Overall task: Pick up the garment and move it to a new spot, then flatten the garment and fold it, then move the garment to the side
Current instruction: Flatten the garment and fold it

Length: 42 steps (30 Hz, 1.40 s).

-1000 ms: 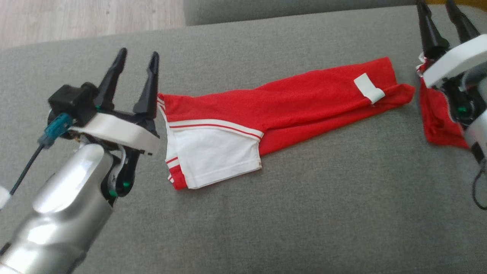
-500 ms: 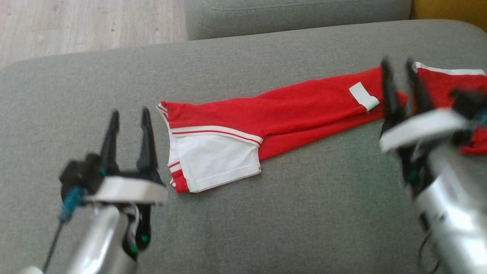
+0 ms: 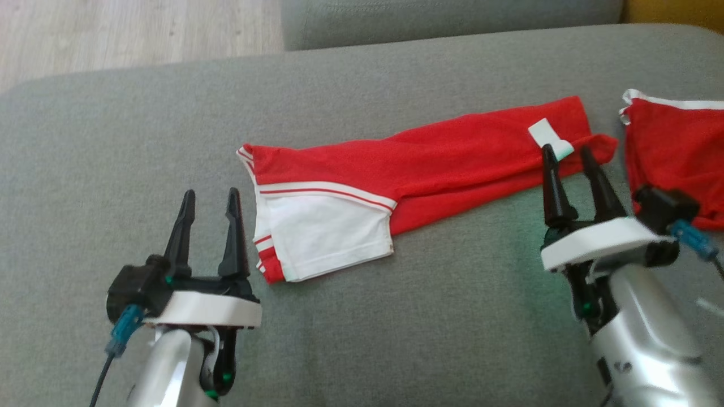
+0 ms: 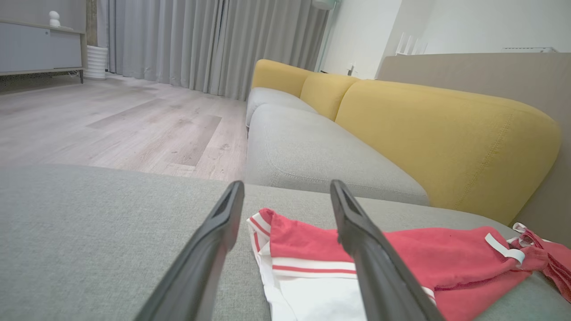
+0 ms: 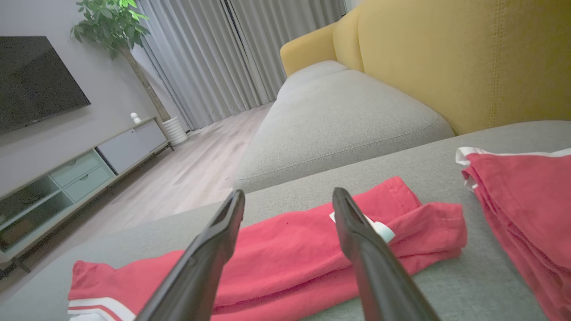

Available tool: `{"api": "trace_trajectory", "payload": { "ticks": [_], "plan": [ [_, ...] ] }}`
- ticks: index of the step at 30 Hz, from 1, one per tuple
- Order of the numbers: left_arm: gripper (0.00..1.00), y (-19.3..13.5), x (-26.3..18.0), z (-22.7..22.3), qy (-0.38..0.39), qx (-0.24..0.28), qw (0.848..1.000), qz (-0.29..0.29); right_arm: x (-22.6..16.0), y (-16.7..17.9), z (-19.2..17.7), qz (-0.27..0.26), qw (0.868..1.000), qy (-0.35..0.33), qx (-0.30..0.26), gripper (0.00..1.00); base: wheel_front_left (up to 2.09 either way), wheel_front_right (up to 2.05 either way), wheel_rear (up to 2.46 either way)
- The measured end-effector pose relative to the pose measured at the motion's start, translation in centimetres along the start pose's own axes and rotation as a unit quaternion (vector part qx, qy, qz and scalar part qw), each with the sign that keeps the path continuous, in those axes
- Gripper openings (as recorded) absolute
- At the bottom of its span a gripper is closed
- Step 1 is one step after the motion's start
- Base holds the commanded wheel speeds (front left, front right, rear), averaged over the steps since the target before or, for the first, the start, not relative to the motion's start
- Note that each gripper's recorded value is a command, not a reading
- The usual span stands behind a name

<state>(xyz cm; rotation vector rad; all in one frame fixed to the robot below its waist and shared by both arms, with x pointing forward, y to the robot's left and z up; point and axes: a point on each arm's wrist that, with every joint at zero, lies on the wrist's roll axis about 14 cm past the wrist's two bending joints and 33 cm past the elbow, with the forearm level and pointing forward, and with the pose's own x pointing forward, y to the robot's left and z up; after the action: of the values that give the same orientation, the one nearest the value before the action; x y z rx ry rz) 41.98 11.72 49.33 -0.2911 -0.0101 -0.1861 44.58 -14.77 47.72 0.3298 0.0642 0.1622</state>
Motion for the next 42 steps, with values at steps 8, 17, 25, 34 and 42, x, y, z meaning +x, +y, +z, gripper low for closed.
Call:
{"api": "trace_trajectory", "payload": {
  "ticks": [8, 17, 25, 34, 42],
  "plan": [
    [1.0, 0.7, 1.2, -0.9, 0.01, 0.009, 1.0, -0.001, 4.7, -3.7, 1.2, -0.038, 0.998, 0.027, -0.037, 1.0, 0.0, 0.0, 0.0],
    [1.0, 2.5, 1.7, -2.0, 0.025, 0.01, 1.0, 0.016, 6.7, -9.7, -2.8, -0.129, 0.984, 0.122, -0.031, 1.0, 0.0, 0.0, 0.0],
    [1.0, 2.4, 1.8, -2.8, 0.035, 0.007, 0.999, 0.012, 5.1, -11.7, -7.3, -0.168, 0.965, 0.201, -0.031, 1.0, 0.0, 0.0, 0.0],
    [1.0, 1.7, 2.5, -2.7, 0.033, 0.004, 0.999, 0.002, 5.6, -10.5, -7.8, -0.16, 0.965, 0.207, -0.028, 0.0, 0.0, 0.0, 0.0],
    [1.0, 1.0, 2.4, -1.6, 0.019, 0.006, 1.0, -0.004, 5.6, -9.7, -5.3, -0.155, 0.975, 0.156, -0.025, 0.0, 0.0, 0.0, 0.0]
  ]
}}
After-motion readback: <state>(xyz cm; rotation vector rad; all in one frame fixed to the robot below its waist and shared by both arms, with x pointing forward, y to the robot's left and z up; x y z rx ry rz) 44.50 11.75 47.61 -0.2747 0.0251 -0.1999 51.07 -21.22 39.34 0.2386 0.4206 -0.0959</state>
